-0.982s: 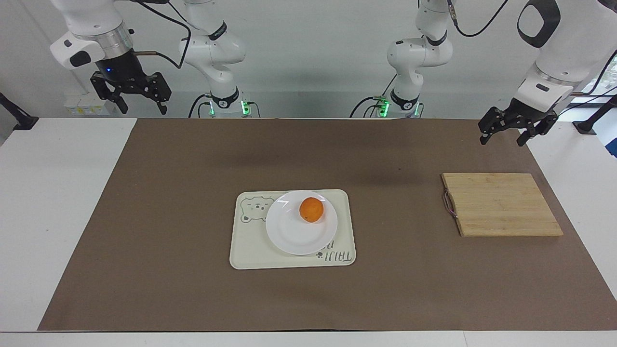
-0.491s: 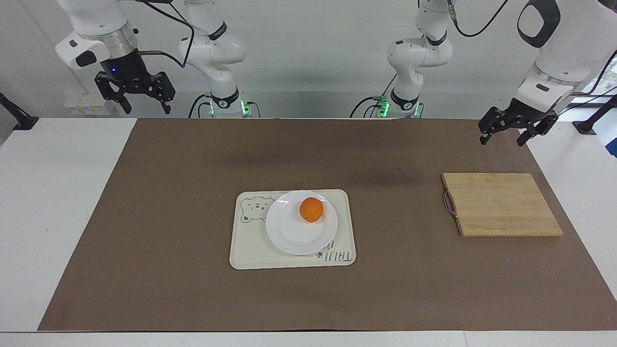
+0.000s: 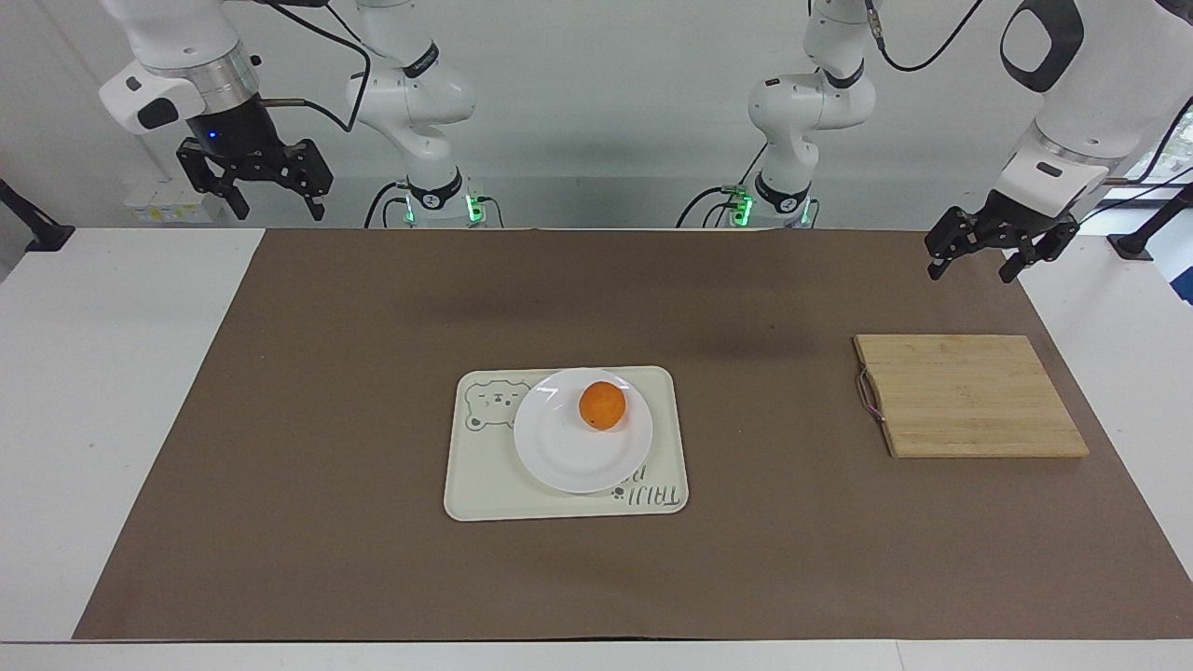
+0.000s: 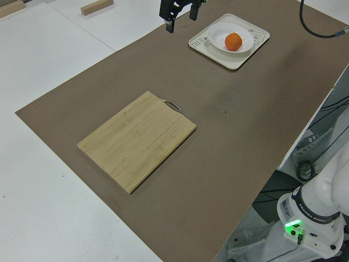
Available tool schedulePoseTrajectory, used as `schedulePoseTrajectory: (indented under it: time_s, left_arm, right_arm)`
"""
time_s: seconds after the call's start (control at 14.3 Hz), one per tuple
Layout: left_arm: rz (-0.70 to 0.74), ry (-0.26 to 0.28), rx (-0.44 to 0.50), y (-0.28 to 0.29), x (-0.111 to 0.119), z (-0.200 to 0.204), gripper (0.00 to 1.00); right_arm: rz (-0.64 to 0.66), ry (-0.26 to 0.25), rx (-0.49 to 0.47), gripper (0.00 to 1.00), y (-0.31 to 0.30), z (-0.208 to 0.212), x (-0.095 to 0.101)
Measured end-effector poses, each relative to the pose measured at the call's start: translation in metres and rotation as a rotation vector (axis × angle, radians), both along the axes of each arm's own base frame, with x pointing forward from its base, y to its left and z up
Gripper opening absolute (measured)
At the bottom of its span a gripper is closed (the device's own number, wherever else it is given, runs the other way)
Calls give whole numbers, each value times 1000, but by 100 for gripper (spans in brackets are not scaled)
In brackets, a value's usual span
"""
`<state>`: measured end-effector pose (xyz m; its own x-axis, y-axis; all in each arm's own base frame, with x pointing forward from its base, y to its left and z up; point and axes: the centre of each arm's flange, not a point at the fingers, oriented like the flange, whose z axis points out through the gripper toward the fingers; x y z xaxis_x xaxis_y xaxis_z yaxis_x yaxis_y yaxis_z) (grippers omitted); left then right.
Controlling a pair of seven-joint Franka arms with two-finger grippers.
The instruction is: Place orange and plate with both arms
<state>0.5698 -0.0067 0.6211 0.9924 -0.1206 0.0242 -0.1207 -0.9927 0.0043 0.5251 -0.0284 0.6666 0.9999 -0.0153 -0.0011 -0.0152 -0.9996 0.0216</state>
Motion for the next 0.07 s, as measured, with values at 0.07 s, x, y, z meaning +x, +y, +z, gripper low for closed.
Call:
schedulePoseTrajectory:
  time_s: [0.07]
  left_arm:
    - [0,0,0,0,0,0,100]
  right_arm:
    - [0,2,0,100,0,0,0]
